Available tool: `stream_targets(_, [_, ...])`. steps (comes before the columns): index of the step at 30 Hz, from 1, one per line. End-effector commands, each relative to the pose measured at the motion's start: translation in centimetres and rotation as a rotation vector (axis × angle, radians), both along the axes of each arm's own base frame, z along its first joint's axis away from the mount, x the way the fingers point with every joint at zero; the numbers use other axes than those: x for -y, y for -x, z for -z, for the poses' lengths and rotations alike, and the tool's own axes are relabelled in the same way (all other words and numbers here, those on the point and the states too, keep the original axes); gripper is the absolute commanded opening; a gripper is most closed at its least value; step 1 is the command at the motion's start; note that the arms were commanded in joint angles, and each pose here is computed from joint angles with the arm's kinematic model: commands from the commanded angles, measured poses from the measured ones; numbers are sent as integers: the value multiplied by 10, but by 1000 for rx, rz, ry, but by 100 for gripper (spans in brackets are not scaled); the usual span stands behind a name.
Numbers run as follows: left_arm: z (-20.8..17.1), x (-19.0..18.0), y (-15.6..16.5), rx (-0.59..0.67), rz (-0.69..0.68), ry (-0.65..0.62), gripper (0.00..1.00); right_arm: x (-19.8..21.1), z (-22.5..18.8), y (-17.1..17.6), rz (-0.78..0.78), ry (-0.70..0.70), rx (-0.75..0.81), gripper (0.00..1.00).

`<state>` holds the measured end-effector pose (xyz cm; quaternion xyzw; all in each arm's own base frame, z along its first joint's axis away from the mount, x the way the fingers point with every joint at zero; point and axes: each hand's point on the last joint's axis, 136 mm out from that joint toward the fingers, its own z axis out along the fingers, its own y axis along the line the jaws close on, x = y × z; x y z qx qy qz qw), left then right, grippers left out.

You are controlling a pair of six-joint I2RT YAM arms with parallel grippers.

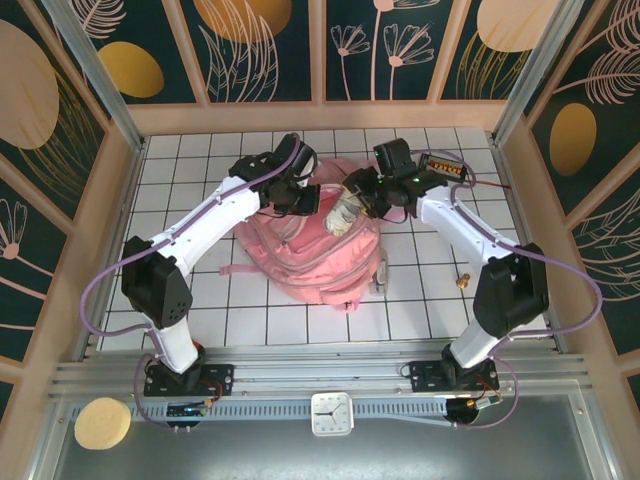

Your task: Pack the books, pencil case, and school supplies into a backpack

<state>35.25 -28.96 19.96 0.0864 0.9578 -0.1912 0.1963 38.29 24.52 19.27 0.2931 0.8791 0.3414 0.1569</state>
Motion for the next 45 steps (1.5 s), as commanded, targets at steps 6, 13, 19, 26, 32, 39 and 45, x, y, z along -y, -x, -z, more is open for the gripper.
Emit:
stream_targets(6, [-37,17,-9,81,-4,105,0,-74,9,-6,-18,-132,-27,61])
stream_targets(13, [-24,-4,-7,99,-26,1,0,-74,9,7,-56,-100,-18,54])
stream_targets(19, [-50,-13,-12,165,-68,-5,0,-72,26,16,-69,-60,-36,6])
stream_targets(26, [-77,-25,-18,218,-128,-20,0,-61,41,24,-86,117,-41,6])
stream_targets(32, [-57,-26,-12,175,-145,6,0,-55,24,26,-59,96,26,2])
stream_targets(39, [-39,-21,-18,127,-170,53,0,-73,13,44,-78,60,7,2])
stream_targets(45, [-44,-12,-15,114,-159,113,0,-88,29,36,32,-86,-61,5])
